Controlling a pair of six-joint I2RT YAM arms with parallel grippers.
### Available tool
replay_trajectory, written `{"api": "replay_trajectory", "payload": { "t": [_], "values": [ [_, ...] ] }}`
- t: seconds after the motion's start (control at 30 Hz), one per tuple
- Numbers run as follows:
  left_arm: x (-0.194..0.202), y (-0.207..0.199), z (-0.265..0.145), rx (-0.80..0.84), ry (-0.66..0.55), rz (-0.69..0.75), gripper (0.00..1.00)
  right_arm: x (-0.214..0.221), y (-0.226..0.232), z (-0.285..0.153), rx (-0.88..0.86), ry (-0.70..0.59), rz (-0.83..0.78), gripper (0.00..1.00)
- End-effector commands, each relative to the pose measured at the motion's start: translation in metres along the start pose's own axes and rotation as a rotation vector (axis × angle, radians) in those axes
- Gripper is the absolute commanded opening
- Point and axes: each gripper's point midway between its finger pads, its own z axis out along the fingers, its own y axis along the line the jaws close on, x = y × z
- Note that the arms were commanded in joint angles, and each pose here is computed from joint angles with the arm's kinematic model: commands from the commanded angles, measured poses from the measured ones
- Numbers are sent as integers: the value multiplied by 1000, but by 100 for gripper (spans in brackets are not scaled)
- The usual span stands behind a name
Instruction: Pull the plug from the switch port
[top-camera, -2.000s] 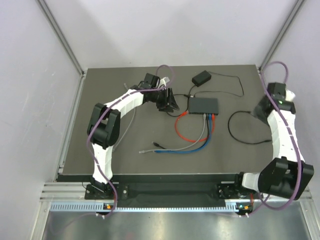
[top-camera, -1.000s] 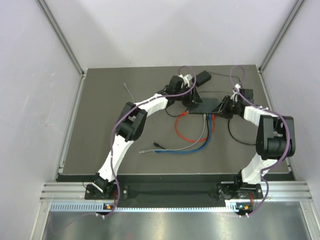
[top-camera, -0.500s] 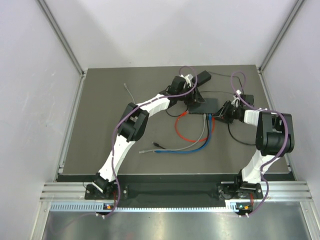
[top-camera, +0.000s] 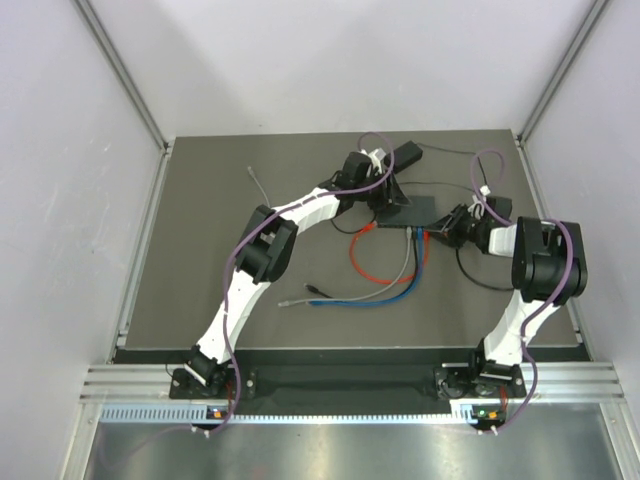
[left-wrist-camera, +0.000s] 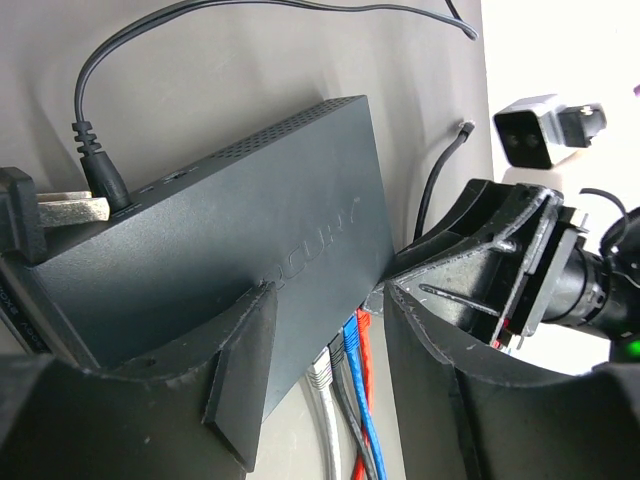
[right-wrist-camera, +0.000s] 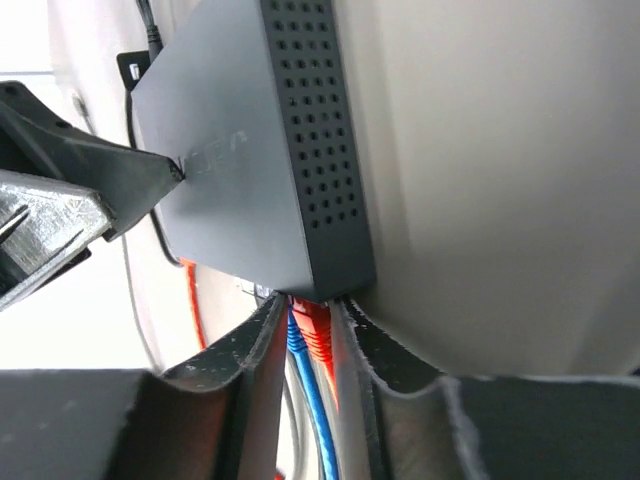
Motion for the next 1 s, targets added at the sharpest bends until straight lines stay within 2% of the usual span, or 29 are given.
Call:
{"api": "replay_trajectory", "payload": {
  "t": [0.0,0.23,0.27,0.47,0.73,0.97],
  "values": [
    [16,23,-1,-77,52,-33,53,-11,-9,1,0,-40,45,23],
    [19,26,0,-82,58,-44,53,-13,-8,2,15,-22,35,7],
    [19,26,0,-80,59,-44,53,-10,-8,2,21,-7,37,0],
    [24,30,5,-71,71,-70,53,-3,-8,0,46,89,38,0],
    [24,31,9,-61,74,-89,53,25,-18,-10,117,378,83,0],
    [21,26,12,-43,77,-104,53,33,-21,-11,106,425,105,0]
  ]
}}
